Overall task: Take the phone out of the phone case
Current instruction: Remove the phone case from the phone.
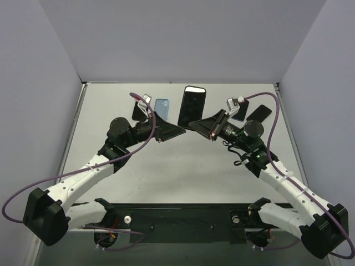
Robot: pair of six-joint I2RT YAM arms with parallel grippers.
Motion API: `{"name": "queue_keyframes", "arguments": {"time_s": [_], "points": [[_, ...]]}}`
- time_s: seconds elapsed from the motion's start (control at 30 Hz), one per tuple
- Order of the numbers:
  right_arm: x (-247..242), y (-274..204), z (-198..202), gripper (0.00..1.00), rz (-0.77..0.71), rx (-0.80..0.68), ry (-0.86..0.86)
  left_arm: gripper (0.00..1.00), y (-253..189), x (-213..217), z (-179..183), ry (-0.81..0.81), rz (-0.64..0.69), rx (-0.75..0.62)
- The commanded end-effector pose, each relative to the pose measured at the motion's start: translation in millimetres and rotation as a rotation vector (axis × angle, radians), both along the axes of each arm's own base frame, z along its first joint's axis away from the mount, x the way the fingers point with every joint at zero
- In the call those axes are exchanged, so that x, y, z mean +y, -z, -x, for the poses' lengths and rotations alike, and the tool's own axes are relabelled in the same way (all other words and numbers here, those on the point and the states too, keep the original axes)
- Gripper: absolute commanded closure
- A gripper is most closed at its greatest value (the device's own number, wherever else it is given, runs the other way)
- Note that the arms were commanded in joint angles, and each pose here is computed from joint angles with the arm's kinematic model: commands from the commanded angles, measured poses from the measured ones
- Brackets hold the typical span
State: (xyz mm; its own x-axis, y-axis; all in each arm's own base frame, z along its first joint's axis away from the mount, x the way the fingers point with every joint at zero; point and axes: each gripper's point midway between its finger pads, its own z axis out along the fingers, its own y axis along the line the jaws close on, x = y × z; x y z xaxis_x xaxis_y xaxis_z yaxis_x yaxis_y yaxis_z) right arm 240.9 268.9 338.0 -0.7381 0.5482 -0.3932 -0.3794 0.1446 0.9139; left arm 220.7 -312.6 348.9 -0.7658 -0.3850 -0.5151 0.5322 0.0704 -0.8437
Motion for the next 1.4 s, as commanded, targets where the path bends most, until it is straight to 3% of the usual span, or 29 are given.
{"name": "queue_keyframes", "arguments": {"time_s": [0.0,0.2,0.27,0.3,0.33,0.5,0.77,0.9,1.0,1.13,1.37], "points": [[-5.5,-47.5,7.7,1.00,-0.143,-0.108,-0.015,0.63,-23.3,-1.7,16.1,0.069,0.021,-0.182],[-11.2,-59.0,28.8,1.00,-0.204,-0.122,-0.064,0.70,-27.0,-3.7,11.7,0.077,-0.007,-0.249],[-11.4,-49.0,29.6,1.00,-0.165,-0.098,-0.059,0.64,-30.6,-2.0,15.1,0.093,0.017,-0.259],[-12.3,-46.9,30.1,1.00,-0.143,-0.116,-0.050,0.51,-37.7,-1.1,22.1,0.121,0.046,-0.280],[-12.9,-42.4,30.3,1.00,-0.117,-0.116,-0.043,0.46,-40.9,-0.4,25.0,0.130,0.059,-0.289],[-13.9,-48.4,35.7,1.00,-0.124,-0.138,-0.055,0.43,-45.3,1.9,20.3,0.098,0.073,-0.251],[-13.4,-55.5,41.6,1.00,-0.131,-0.153,-0.069,0.60,-51.9,-0.7,9.7,0.077,0.098,-0.223],[-15.4,-61.7,44.5,1.00,-0.152,-0.153,-0.072,0.80,-46.2,-2.2,14.6,0.105,0.070,-0.311],[-17.6,-73.3,46.8,1.00,-0.208,-0.133,-0.087,0.94,-28.5,0.7,22.0,0.132,-0.026,-0.418],[-19.8,-90.8,54.2,1.00,-0.305,-0.110,-0.137,0.99,-10.3,14.5,12.7,0.024,-0.216,-0.639],[-27.0,-115.9,66.8,1.00,-0.479,-0.086,-0.227,1.00,-15.4,29.6,21.0,-0.035,-0.245,-0.806]]}}
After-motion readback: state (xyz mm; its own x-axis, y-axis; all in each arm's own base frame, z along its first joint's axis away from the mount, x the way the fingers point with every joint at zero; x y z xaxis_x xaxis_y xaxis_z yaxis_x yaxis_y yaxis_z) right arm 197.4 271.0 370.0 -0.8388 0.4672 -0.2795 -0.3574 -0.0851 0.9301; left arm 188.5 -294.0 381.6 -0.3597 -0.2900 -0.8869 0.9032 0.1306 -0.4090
